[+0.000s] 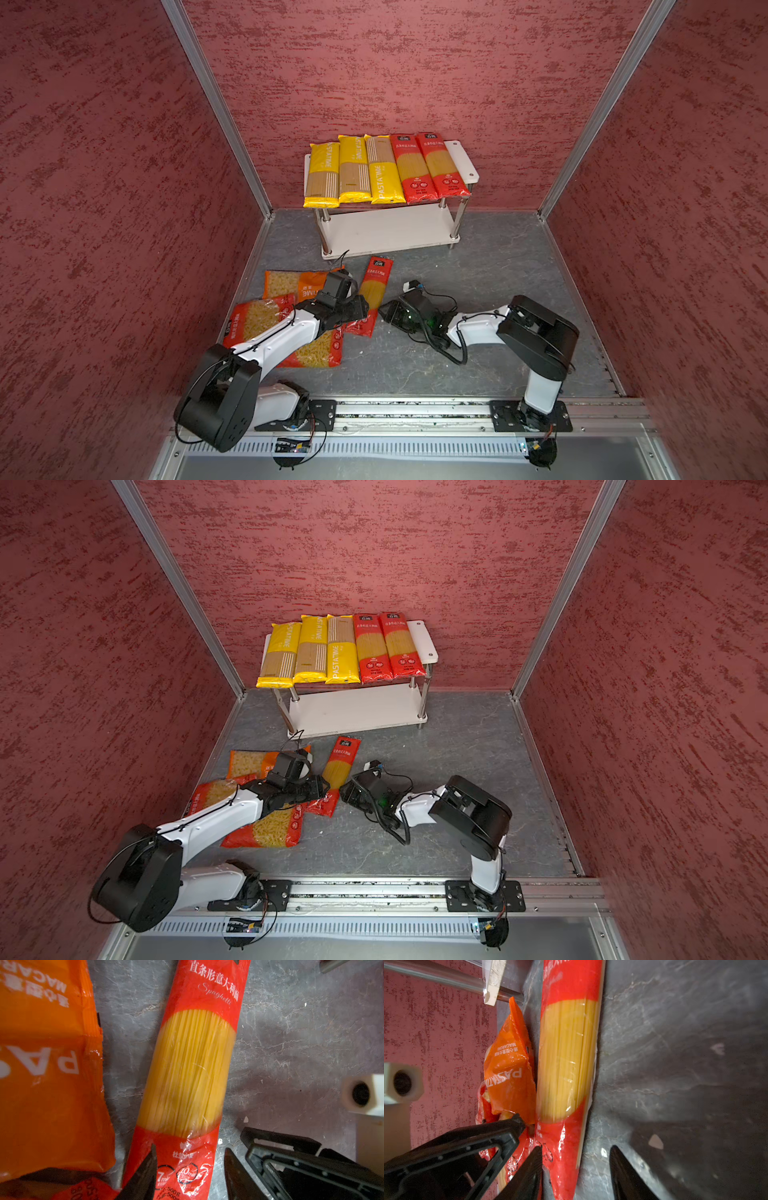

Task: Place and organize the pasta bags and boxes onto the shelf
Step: 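Lower both grippers onto another red-and-white spaghetti bundle on the table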

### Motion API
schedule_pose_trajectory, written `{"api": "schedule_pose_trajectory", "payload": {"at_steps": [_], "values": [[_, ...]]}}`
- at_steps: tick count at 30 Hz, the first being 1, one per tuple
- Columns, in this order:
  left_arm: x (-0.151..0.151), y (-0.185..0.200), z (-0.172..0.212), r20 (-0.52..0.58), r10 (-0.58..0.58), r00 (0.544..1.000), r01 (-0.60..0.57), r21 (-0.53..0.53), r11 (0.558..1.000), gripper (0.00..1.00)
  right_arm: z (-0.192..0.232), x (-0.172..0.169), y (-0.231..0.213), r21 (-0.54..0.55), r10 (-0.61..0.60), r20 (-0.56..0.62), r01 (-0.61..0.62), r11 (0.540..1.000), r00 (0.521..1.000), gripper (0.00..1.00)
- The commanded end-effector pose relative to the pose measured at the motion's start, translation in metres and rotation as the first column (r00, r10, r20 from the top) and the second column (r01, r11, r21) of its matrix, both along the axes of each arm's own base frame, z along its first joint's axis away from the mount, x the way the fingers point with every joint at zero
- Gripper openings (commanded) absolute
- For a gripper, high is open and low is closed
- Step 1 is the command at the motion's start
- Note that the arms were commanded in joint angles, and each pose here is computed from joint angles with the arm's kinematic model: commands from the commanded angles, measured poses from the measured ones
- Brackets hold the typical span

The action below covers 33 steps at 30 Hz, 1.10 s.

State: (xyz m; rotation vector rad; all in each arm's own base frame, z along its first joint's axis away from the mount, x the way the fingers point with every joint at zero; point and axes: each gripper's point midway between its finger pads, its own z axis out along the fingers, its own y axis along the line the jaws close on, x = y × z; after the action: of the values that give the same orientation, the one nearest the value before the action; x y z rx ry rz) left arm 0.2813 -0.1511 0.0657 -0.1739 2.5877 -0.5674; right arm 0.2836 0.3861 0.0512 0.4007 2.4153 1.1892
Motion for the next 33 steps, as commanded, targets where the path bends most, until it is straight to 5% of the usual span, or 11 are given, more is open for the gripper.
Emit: {"api": "schedule_pose_trajectory", "payload": {"at_steps": [1,7,17,26,33], "values": [[0.005,-0.004,0.000,0.024,-0.015,1.000,0.015,-0.017,1.000,0.49,0.013,0.014,0.020,0.062,-0.021,0.009,0.020,0.998,1.000,0.53],[0.004,-0.004,0.001,0.034,-0.004,0.999,0.006,-0.038,0.999,0.42,-0.001,0.022,0.041,0.069,0.004,-0.019,-0.003,0.998,1.000,0.46],[-0.001,0.000,0.031,0.101,0.000,0.995,0.006,-0.060,0.998,0.43,0.005,0.024,0.026,0.061,-0.021,0.025,0.019,0.998,0.999,0.05],[-0.012,-0.009,0.045,0.121,-0.024,0.992,0.039,-0.116,0.993,0.46,0.014,0.006,-0.041,0.157,-0.021,0.025,0.017,0.987,0.999,0.01],[-0.024,-0.061,0.039,0.118,-0.111,0.987,0.131,-0.175,0.976,0.51,0.004,-0.056,-0.102,0.054,0.054,-0.037,-0.052,0.997,0.998,0.08]]}}
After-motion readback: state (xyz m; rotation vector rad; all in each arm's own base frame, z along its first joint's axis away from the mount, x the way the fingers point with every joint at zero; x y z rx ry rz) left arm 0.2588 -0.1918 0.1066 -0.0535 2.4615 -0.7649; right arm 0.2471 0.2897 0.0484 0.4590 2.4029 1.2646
